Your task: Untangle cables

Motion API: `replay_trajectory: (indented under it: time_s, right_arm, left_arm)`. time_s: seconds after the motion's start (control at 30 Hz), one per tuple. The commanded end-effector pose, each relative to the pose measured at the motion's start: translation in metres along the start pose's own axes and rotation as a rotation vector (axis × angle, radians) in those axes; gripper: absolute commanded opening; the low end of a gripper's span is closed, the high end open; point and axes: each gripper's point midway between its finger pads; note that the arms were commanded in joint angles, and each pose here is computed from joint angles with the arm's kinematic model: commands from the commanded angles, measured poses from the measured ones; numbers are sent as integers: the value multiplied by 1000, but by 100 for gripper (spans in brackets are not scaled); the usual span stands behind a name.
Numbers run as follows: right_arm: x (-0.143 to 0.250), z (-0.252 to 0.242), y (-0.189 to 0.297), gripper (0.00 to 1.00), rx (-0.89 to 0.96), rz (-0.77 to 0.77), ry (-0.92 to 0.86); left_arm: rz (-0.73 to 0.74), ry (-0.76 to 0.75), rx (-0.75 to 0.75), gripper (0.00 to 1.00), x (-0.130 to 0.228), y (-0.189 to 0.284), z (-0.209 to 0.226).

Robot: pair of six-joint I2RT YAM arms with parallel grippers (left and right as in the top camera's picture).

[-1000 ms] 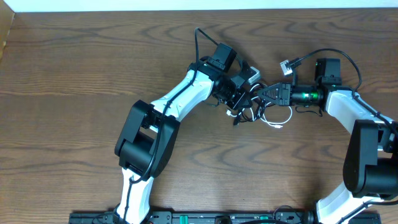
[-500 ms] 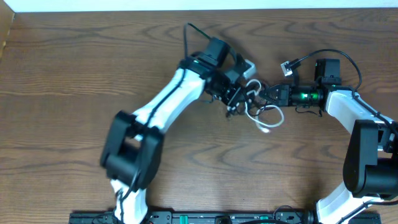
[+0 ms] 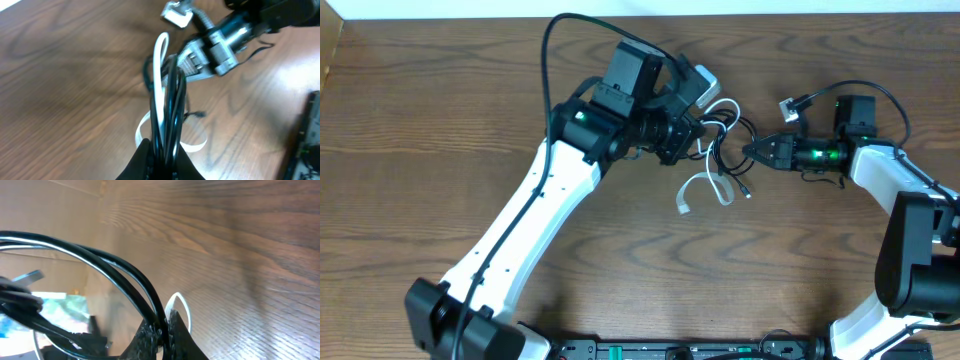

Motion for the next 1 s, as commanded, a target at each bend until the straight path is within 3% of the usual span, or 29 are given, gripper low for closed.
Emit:
replay_trajectory:
  time_s: [0.0, 0.1, 0.27, 0.47, 0.7, 0.97]
  right_arm:
    - [-2, 8, 8, 1, -68, -7, 37]
    - [1, 26, 14, 1, -184, 5, 95]
    - [-7, 15, 25, 1, -149, -35, 64]
    - [-20, -71, 58, 1, 261, -175, -242]
    - [-18, -105, 78, 1, 435, -231, -344]
    - [-10, -60, 30, 1, 278, -103, -166]
  left_arm:
    - [4, -5, -136, 8, -2, 24, 17]
    - [51, 10, -152, 7, 9, 22, 20]
    - [118, 29, -180, 7, 24, 22, 24]
    - [166, 39, -231, 8, 34, 25, 31]
    - [166, 48, -231, 7, 34, 25, 31]
    - [118, 75, -58, 7, 28, 9, 5]
Point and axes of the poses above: each gripper's point midway between its finger pads, its own y axis back along the fingers, its own z axis along the line the jaws close on, x = y × z, and after that the axes turned 12 degrees about -y, right-handed
